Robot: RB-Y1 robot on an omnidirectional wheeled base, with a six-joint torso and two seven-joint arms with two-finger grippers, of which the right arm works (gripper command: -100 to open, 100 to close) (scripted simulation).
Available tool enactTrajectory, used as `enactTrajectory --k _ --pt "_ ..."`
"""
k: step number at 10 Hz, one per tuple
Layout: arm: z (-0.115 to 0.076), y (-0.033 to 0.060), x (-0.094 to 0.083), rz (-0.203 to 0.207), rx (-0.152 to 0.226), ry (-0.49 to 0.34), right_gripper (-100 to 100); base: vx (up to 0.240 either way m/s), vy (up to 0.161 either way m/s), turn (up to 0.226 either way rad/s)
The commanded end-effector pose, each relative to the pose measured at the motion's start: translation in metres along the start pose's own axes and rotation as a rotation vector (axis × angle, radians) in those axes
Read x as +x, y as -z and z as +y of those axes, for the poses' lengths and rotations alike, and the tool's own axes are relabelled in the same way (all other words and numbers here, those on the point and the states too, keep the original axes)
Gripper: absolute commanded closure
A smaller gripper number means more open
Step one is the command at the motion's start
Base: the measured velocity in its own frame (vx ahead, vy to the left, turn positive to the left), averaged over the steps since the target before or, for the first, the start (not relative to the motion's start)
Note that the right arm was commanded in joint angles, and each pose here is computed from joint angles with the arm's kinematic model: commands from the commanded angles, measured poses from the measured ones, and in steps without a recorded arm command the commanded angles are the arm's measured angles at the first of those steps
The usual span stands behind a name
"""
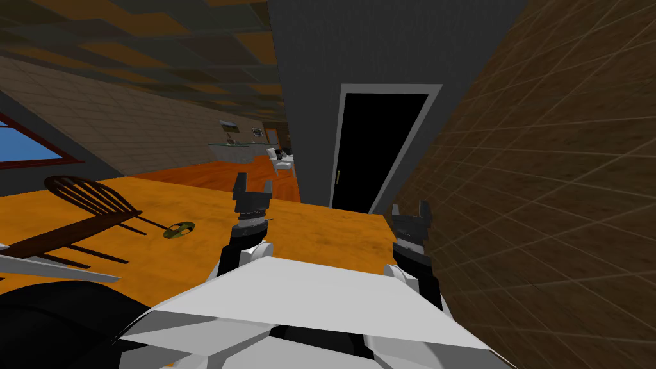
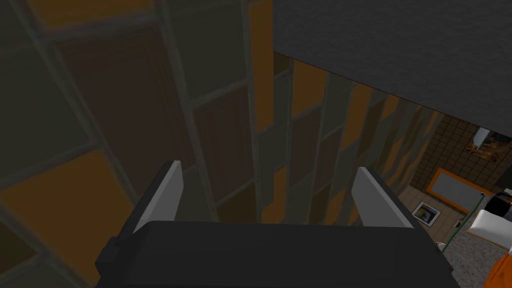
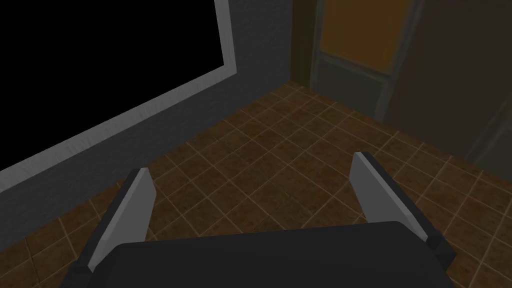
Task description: Pull the door open
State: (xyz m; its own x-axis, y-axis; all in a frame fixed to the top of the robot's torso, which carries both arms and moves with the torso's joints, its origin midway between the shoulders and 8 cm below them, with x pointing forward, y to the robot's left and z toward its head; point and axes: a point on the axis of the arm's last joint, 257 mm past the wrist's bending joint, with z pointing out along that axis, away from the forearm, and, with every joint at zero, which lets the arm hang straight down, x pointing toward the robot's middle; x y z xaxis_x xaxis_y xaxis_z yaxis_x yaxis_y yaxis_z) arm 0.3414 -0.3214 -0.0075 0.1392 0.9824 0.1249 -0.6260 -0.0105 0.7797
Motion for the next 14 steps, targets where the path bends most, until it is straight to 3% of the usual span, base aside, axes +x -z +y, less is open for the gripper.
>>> enactTrajectory --k 1,14 --pt "-0.012 0.0019 -0.004 -0.002 0.016 -0.036 -100 0.109 0.011 0.131" --pt "-0.079 0.0166 -0.034 -0.057 0.103 -0.256 -100 0.114 -0.001 0.088"
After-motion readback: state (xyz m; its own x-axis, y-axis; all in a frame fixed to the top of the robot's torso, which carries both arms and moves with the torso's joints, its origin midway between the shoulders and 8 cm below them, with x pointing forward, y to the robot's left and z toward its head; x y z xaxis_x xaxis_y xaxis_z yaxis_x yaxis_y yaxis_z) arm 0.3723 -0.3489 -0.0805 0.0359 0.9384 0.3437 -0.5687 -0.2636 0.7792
